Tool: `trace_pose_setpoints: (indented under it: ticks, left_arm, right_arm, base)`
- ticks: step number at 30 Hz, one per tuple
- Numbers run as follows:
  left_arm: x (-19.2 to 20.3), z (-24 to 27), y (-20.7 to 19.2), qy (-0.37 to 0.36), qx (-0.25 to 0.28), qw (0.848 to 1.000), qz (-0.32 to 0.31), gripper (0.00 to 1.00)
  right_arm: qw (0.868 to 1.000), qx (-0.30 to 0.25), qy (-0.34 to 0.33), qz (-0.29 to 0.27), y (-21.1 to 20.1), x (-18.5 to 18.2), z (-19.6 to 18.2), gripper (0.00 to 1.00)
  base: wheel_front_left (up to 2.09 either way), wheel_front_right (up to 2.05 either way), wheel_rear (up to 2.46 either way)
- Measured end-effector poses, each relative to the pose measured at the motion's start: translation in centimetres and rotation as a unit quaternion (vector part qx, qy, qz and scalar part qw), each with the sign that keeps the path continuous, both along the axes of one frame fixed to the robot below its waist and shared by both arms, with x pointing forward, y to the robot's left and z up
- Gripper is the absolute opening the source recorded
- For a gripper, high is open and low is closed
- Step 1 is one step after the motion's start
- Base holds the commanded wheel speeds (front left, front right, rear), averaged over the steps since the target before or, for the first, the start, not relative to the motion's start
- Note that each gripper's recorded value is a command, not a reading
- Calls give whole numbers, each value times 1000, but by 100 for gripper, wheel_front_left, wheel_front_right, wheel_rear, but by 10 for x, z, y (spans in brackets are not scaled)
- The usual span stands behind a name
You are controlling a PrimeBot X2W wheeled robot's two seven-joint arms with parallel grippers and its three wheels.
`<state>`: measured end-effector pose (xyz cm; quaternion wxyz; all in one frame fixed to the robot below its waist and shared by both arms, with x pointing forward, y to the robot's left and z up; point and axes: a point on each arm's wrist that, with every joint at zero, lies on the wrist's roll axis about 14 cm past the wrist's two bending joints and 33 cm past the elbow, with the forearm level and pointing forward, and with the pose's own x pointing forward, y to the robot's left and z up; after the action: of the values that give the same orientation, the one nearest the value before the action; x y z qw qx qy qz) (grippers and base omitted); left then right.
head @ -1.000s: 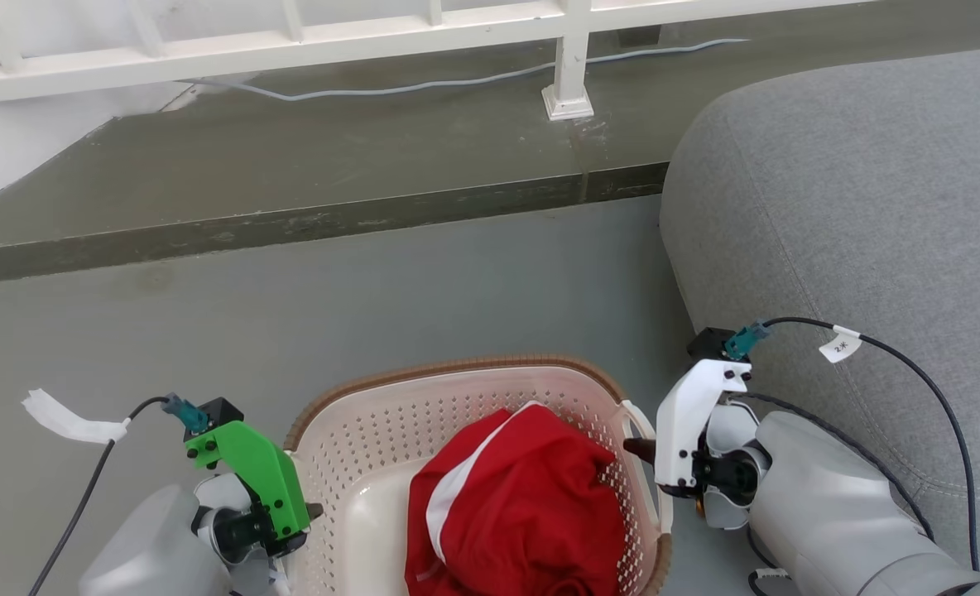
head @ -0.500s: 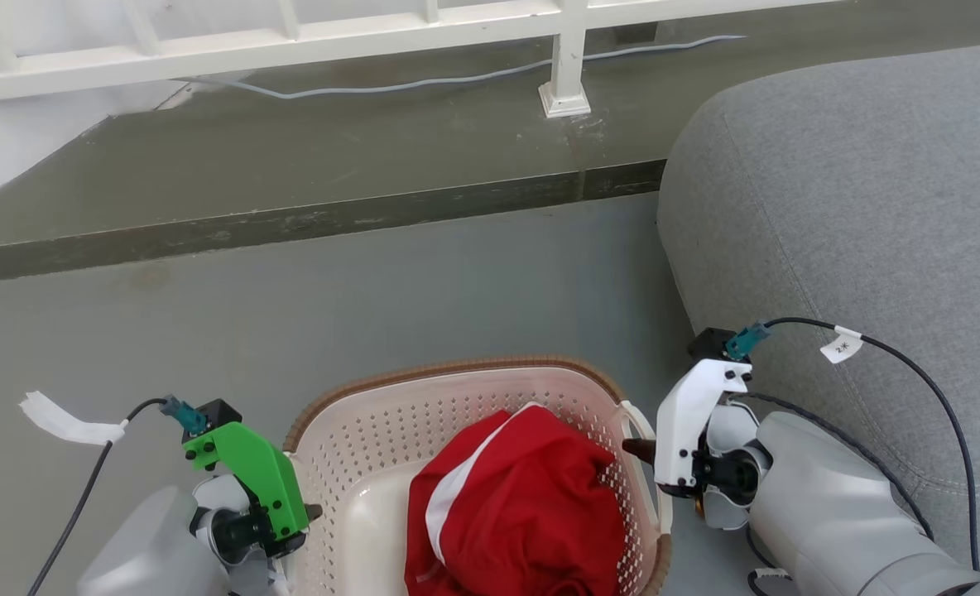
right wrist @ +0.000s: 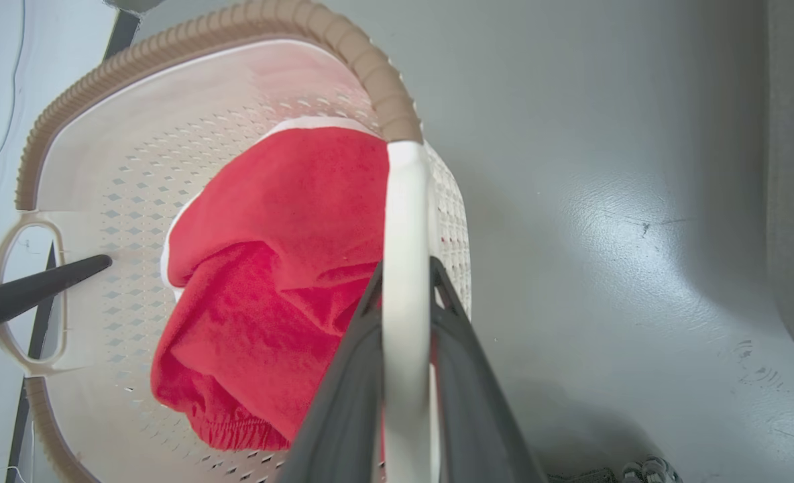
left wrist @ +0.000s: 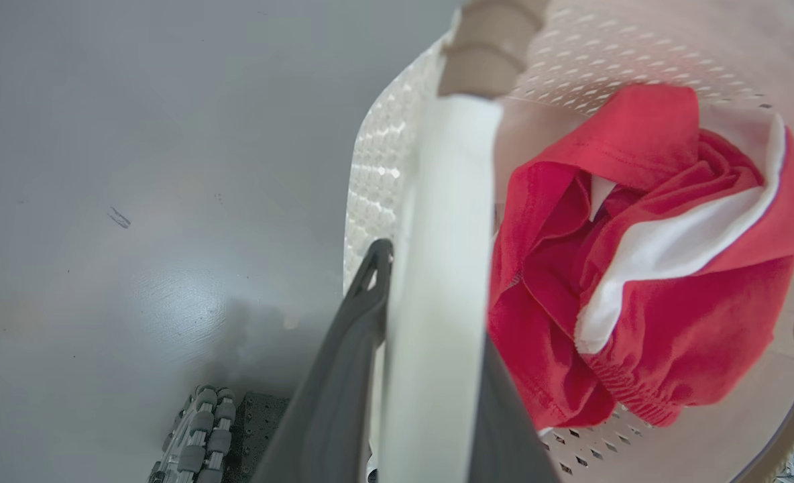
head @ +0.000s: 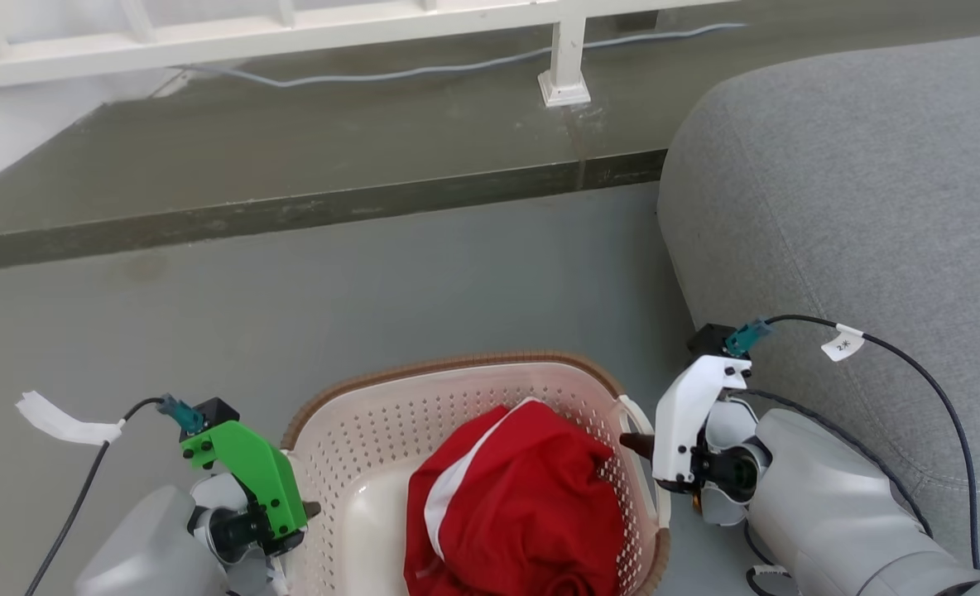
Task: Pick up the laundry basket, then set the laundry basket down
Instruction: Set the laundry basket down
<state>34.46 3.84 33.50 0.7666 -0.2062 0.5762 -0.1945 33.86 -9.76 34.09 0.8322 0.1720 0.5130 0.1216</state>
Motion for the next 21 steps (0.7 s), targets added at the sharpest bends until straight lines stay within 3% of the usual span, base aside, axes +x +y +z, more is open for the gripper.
trace_pose_setpoints:
  ticks: [21]
  left_arm:
    - [47, -33, 3, -42, 12, 999, 7, 0]
  right_arm:
    - [1000, -1, -13, -6, 7, 35, -31, 0]
  base:
    - [0, 0, 0]
